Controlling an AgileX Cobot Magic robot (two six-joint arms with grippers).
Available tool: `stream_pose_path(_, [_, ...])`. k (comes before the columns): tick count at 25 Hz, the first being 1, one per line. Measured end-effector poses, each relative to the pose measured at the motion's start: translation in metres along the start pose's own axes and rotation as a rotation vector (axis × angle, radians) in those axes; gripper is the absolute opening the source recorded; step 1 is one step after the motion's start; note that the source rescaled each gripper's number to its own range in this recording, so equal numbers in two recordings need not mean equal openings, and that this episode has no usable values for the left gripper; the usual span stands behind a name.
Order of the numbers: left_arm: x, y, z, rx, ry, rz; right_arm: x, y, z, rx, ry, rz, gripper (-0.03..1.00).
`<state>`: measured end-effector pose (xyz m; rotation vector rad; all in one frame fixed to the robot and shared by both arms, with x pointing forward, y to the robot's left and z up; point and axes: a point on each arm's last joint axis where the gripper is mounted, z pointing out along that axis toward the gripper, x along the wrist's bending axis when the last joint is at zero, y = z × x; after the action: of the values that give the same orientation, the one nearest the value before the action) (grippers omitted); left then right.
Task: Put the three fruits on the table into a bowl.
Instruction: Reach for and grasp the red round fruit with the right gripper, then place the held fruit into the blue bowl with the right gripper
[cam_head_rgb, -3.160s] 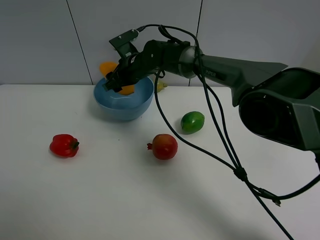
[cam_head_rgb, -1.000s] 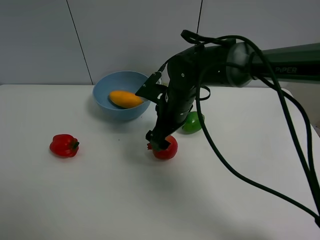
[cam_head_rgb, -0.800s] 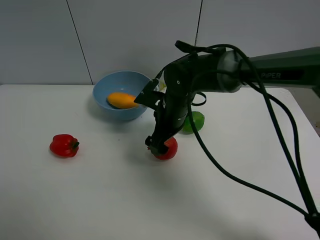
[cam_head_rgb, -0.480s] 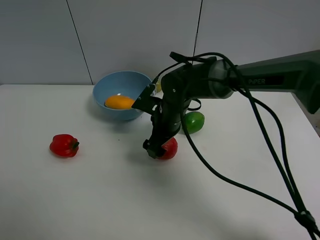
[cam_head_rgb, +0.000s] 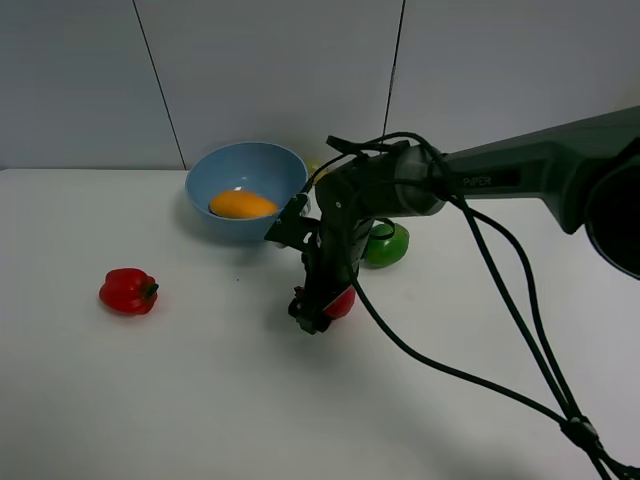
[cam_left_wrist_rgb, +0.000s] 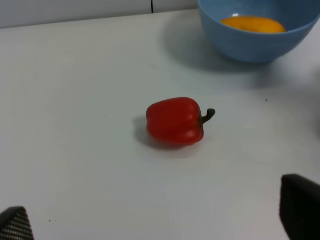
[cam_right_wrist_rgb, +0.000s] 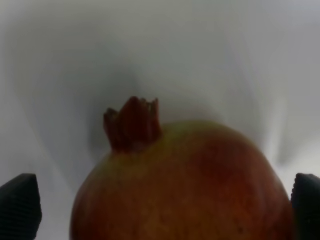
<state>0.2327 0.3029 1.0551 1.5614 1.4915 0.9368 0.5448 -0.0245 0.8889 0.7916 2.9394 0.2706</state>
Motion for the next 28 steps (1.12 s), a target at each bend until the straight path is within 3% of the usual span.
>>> stream_pose_path(3, [0.0, 0.0, 0.0, 0.0, 0.0, 0.0, 0.0, -0.001, 0.006, 0.014, 0.004, -0.001, 0.97])
stream_pose_path(5, [0.0, 0.0, 0.0, 0.0, 0.0, 0.0, 0.0, -0.001, 0.006, 0.015, 0.005, -0.008, 0.84])
stream_pose_path(6, [0.0, 0.0, 0.0, 0.0, 0.0, 0.0, 0.0, -0.001, 0.006, 0.015, 0.005, -0.008, 0.72])
stream_pose_path(7, [0.0, 0.0, 0.0, 0.0, 0.0, 0.0, 0.0, -0.001, 0.006, 0.014, 0.004, -0.01, 0.51])
stream_pose_path(8, [0.0, 0.0, 0.0, 0.0, 0.0, 0.0, 0.0, -0.001, 0.006, 0.015, 0.003, -0.012, 0.23])
stream_pose_path(14, [0.0, 0.0, 0.0, 0.0, 0.0, 0.0, 0.0, -0.002, -0.003, 0.019, -0.003, -0.021, 0.24])
stream_pose_path(17, [0.0, 0.0, 0.0, 0.0, 0.0, 0.0, 0.0, 0.001, -0.038, -0.034, -0.018, -0.006, 0.24])
stream_pose_path(21, [0.0, 0.0, 0.0, 0.0, 0.0, 0.0, 0.002, 0.007, -0.115, -0.216, -0.05, 0.056, 0.24])
stream_pose_path(23, [0.0, 0.0, 0.0, 0.0, 0.0, 0.0, 0.001, 0.014, -0.153, -0.365, -0.091, 0.066, 0.24])
stream_pose_path(28, [0.0, 0.0, 0.0, 0.0, 0.0, 0.0, -0.008, 0.041, -0.188, -0.667, -0.185, 0.069, 0.24])
